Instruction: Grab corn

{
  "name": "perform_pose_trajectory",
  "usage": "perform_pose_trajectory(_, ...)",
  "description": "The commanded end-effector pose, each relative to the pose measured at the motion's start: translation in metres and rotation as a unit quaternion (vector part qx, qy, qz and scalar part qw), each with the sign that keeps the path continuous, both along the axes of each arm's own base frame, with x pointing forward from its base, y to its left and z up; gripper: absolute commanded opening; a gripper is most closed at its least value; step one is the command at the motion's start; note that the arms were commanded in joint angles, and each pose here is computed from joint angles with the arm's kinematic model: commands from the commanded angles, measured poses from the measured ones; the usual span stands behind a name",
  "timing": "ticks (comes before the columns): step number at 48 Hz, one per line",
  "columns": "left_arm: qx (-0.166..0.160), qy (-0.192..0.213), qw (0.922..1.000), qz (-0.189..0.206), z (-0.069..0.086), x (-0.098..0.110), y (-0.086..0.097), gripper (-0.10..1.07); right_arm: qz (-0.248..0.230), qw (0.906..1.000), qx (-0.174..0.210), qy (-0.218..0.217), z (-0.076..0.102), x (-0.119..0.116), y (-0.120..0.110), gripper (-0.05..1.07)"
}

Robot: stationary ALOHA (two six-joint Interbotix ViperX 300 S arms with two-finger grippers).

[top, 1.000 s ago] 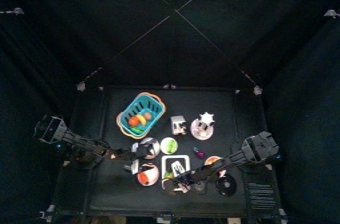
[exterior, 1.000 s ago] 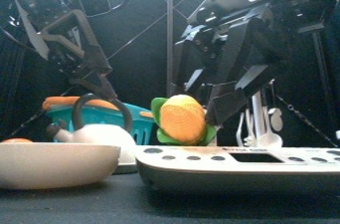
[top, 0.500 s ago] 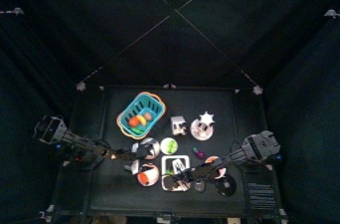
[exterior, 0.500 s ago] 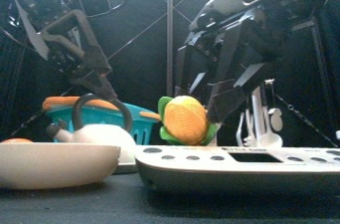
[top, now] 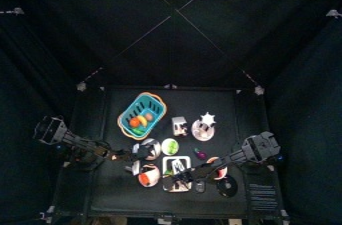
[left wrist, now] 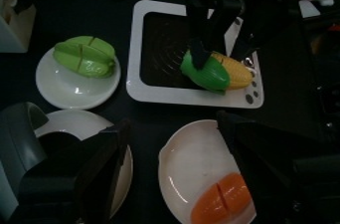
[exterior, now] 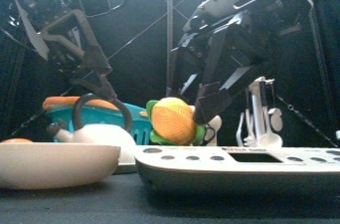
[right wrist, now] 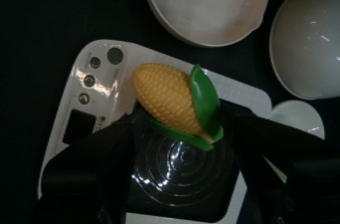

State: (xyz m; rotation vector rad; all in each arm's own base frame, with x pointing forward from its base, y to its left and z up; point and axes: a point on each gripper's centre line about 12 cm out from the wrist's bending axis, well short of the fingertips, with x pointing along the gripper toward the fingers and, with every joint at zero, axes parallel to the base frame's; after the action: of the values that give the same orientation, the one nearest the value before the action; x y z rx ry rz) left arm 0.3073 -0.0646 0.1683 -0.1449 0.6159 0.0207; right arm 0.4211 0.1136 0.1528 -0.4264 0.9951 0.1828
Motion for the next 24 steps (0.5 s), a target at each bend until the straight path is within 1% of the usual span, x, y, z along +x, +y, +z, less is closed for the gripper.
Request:
perform_pose_trajectory(1, 0.0, -0.008, 1.0, 0.001, 0.0048, 0.0027, -0.0006, 1.01, -0.005, 0.9999, 0.005, -0.011, 0.009, 0.0027, -0.0025, 0.9)
perform_pose_trajectory(4, 0.0, -0.009, 1.0, 0.001, 0.0052, 0.0027, -0.0006, 1.01, -0.005, 0.9999, 0.005, -0.011, 0.0085, 0.0024, -0.0027, 0.87)
perform_pose_trajectory(11, -0.001, -0.009, 1.0, 0.001, 0.0052, 0.0026, -0.0006, 1.01, -0.009, 0.9999, 0.004, -0.011, 0.0105, 0.0017, -0.0041, 0.7)
perform_pose_trajectory(15, 0.0, -0.009, 1.0, 0.001, 0.0053, 0.0031, -0.0007, 1.01, -0.017, 0.9998, 0.008, -0.011, 0.0117, 0.0017, -0.0079, 0.63)
perform_pose_trajectory(24, -0.001, -0.009, 1.0, 0.001, 0.0052, 0.0026, -0.0006, 1.01, -0.024, 0.9996, 0.009, -0.009, 0.0168, -0.0013, -0.012, 0.63)
